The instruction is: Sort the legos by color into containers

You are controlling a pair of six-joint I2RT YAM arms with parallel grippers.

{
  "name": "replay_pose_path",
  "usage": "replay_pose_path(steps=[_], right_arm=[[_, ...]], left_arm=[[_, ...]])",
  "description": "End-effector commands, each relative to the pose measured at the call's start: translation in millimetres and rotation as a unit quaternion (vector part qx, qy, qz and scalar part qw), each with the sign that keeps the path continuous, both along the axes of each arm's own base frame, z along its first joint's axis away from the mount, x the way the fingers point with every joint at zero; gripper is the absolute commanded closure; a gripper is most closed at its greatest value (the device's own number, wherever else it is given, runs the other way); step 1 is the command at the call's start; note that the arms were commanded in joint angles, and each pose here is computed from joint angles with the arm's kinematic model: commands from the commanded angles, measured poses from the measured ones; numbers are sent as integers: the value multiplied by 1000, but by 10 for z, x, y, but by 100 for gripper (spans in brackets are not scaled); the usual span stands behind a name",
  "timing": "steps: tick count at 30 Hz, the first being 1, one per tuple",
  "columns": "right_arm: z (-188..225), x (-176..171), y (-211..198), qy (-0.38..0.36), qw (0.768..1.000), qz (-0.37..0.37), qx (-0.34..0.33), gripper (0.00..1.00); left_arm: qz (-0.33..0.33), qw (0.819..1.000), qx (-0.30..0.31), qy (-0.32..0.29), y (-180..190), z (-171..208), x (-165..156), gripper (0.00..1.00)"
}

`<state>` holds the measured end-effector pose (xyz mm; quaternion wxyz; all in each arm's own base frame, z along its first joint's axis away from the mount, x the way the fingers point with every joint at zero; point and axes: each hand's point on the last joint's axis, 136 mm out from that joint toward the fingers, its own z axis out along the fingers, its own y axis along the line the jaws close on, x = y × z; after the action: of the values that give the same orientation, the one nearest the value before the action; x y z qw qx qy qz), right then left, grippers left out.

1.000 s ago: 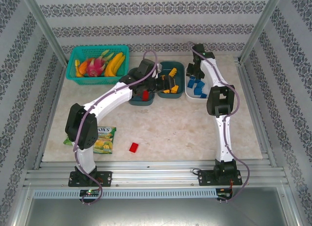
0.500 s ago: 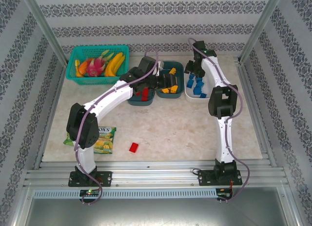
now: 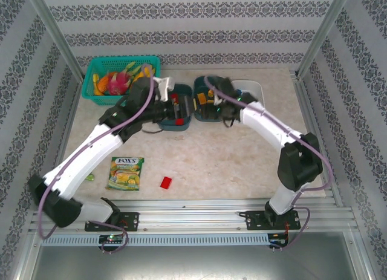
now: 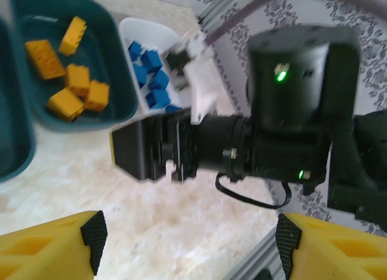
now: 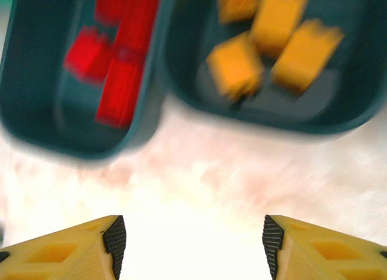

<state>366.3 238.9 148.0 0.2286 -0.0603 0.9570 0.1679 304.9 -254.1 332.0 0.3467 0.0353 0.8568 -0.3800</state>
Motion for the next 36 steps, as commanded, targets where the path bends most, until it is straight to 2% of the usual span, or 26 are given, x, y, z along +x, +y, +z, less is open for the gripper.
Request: replay_pose_path(steps=[1, 6, 10, 14, 17, 23, 25, 36], right_arm=[[-167, -520, 411, 14, 997, 69, 7, 33], [-459, -1230, 824, 78, 993, 91, -16, 32], [-548, -1515, 1105, 131, 990, 55, -7, 34], [-676, -1674, 1331, 194, 981, 0, -8, 35], [-833, -1830, 1396, 255, 965, -62, -23, 33], [-994, -1966, 1536, 283, 947, -148, -27, 24], [-1093, -1994, 1573, 296, 940, -168, -23, 24], [-1280, -2149, 1684, 332, 919, -210, -31, 36]], left_arm=[[29, 996, 73, 41, 401, -408, -343, 23], [78, 990, 99, 57, 909, -626, -807, 23], [88, 988, 104, 67, 1130, -724, -1088, 23], [81, 987, 116, 72, 1309, -771, -1363, 23], [76, 987, 121, 73, 1420, -756, -1541, 23], [69, 989, 109, 71, 1540, -741, -1789, 22], [64, 991, 101, 68, 1537, -723, -1831, 22], [60, 993, 86, 53, 1529, -661, -1851, 22]])
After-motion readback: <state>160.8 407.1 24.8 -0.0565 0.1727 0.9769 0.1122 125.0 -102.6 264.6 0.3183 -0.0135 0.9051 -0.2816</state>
